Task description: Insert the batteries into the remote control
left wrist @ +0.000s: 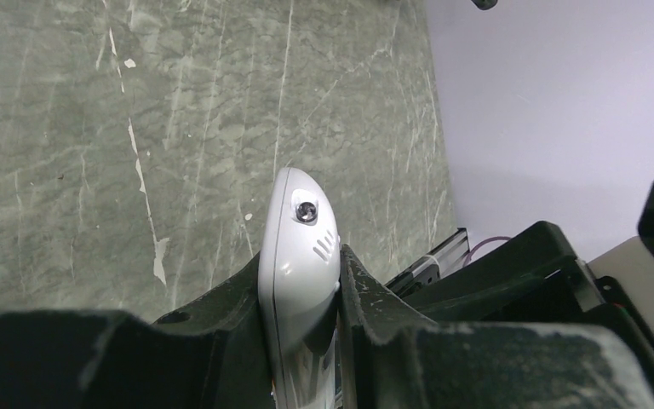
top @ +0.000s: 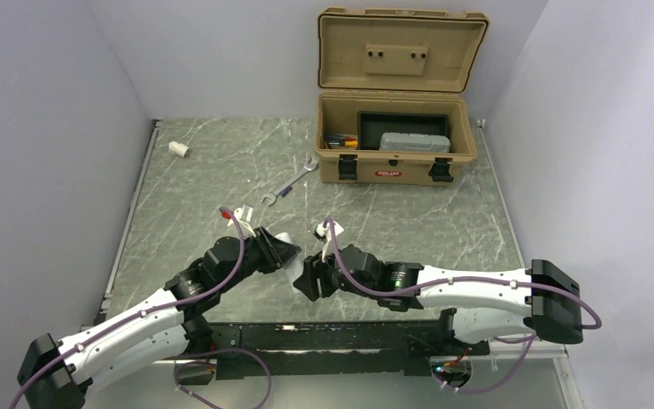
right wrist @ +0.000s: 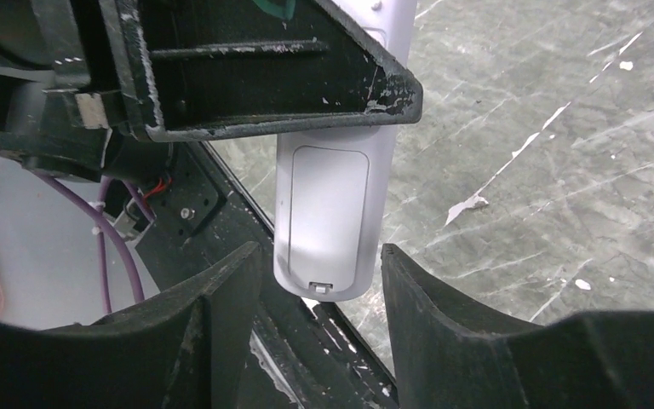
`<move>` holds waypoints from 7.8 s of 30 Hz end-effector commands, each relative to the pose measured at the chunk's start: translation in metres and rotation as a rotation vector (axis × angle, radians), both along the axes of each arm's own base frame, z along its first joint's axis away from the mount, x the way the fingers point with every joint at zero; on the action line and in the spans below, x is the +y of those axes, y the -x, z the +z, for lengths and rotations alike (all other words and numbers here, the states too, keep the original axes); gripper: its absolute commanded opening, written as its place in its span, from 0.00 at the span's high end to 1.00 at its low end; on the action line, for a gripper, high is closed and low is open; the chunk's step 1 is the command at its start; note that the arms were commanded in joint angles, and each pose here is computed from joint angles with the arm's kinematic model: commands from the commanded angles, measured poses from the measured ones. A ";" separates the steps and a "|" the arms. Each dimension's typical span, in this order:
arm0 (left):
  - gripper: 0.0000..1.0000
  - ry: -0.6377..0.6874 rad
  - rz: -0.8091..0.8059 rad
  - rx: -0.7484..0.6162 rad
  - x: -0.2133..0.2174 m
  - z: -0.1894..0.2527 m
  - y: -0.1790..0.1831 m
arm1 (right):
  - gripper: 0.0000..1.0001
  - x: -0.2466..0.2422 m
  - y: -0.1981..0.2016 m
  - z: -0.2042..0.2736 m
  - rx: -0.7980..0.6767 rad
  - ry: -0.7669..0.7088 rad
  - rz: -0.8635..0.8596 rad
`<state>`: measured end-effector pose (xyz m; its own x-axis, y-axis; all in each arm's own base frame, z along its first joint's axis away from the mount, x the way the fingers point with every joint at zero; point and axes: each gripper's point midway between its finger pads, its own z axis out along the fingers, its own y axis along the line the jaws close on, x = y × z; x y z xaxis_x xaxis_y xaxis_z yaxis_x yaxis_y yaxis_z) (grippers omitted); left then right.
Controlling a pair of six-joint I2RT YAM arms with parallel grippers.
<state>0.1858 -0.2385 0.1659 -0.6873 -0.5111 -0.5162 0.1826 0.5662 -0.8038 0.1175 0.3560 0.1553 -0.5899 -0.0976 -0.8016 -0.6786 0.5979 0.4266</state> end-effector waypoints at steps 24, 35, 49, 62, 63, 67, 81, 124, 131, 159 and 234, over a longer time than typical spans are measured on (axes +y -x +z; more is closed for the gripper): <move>1.00 0.008 0.008 -0.049 -0.001 0.018 -0.006 | 0.61 0.008 -0.002 0.005 0.011 0.006 0.002; 1.00 0.003 0.008 -0.043 -0.001 0.014 -0.006 | 0.62 0.002 -0.004 0.012 -0.009 0.005 -0.010; 1.00 0.001 0.008 -0.041 -0.001 0.013 -0.006 | 0.46 0.006 -0.001 0.014 0.003 -0.018 0.005; 1.00 0.008 0.010 -0.044 0.000 0.014 -0.005 | 0.52 0.017 -0.001 0.003 0.026 -0.011 0.015; 1.00 0.008 0.009 -0.044 0.000 0.014 -0.005 | 0.52 0.018 -0.001 0.004 0.026 -0.015 0.016; 1.00 0.008 0.008 -0.045 0.000 0.015 -0.005 | 0.57 0.020 0.000 0.004 0.028 -0.009 0.020; 1.00 0.008 0.011 -0.045 0.001 0.014 -0.005 | 0.71 0.017 -0.001 0.004 0.023 0.001 0.017; 1.00 0.437 -0.216 0.067 -0.030 0.020 0.039 | 0.51 -0.025 0.071 0.052 -0.856 0.056 0.936; 1.00 0.434 -0.219 0.062 -0.031 0.021 0.039 | 0.52 -0.015 0.062 0.054 -0.895 0.074 0.917; 1.00 0.430 -0.213 0.051 -0.027 0.023 0.041 | 0.56 -0.010 0.034 0.035 -0.951 0.253 0.895; 1.00 0.426 -0.224 0.056 -0.030 0.021 0.041 | 0.54 -0.006 0.026 0.031 -0.988 0.324 0.931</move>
<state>0.1488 -0.2634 0.1561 -0.8237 -0.5084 -0.2510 0.1506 0.2307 -0.9613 0.0789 0.3408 0.1595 0.5340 -0.4277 -0.7293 -0.8451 -0.2952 -0.4457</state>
